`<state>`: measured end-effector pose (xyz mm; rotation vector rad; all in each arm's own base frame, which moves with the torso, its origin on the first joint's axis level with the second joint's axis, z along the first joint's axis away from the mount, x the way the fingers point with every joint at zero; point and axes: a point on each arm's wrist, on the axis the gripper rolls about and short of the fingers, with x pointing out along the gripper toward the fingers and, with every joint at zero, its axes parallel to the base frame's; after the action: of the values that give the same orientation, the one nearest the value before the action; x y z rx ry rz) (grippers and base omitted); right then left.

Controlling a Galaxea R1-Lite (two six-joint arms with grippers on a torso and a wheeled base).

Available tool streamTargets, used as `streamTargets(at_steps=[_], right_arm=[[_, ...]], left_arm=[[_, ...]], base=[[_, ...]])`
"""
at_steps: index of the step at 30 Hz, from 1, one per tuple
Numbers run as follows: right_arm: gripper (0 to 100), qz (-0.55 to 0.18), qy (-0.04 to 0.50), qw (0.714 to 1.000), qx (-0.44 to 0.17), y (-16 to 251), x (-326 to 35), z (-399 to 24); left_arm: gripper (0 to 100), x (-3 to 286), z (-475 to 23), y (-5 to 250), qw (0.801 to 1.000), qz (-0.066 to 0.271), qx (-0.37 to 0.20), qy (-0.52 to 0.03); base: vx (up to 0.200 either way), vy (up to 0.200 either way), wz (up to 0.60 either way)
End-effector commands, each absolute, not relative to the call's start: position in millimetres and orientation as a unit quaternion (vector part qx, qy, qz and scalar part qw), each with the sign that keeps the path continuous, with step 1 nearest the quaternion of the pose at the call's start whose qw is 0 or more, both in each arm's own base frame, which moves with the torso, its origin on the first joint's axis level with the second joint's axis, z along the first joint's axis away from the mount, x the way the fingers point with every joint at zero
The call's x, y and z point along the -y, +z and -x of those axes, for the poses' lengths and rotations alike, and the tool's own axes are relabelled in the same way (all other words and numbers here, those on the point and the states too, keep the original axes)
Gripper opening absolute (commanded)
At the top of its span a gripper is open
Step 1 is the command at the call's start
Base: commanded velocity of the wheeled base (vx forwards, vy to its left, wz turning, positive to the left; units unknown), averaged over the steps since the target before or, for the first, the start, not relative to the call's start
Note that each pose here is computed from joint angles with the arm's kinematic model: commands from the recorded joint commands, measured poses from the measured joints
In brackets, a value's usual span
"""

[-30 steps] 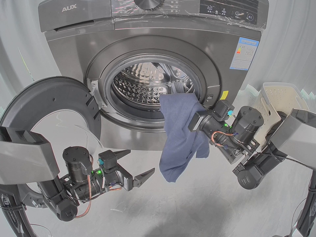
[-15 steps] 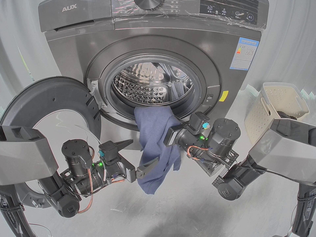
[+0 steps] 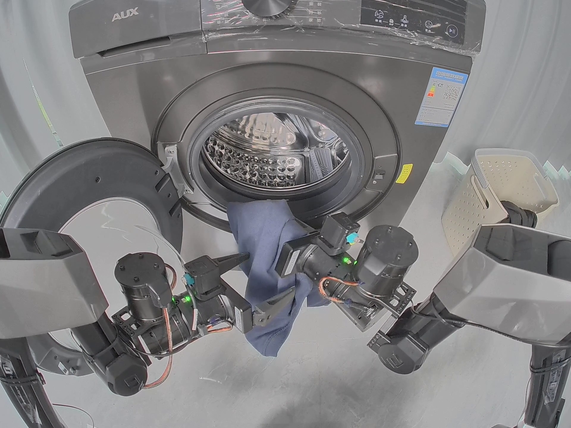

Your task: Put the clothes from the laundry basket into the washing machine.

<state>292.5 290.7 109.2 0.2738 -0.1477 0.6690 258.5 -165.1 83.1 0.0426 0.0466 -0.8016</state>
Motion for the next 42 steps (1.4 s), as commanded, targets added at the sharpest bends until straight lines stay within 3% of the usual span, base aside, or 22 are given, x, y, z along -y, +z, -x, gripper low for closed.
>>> streamTargets(at_steps=[1, 13, 36, 37, 42], right_arm=[[0, -0.136, 0.332, 0.931, 0.072, 112, -296, -283], [0, -0.144, 0.341, 0.926, 0.069, 128, -286, -259], [0, -0.138, 0.369, 0.918, 0.044, 120, -293, -234], [0, -0.138, 0.369, 0.918, 0.044, 120, -293, -234], [0, -0.139, 0.366, 0.919, 0.045, 120, -292, -235]], left_arm=[[100, 163, -263, 75, 0.922, -0.022, -0.035, -0.385], [100, 150, -286, 56, 0.934, -0.023, -0.055, -0.352], [100, 146, -305, 50, 0.942, -0.015, -0.048, -0.330], [0, 146, -305, 50, 0.942, -0.015, -0.048, -0.330], [0, 148, -312, 59, 0.945, -0.002, -0.030, -0.325]], base=[[0.000, 0.000, 0.00], [0.000, 0.000, 0.00], [0.000, 0.000, 0.00], [0.000, 0.000, 0.00], [0.000, 0.000, 0.00]])
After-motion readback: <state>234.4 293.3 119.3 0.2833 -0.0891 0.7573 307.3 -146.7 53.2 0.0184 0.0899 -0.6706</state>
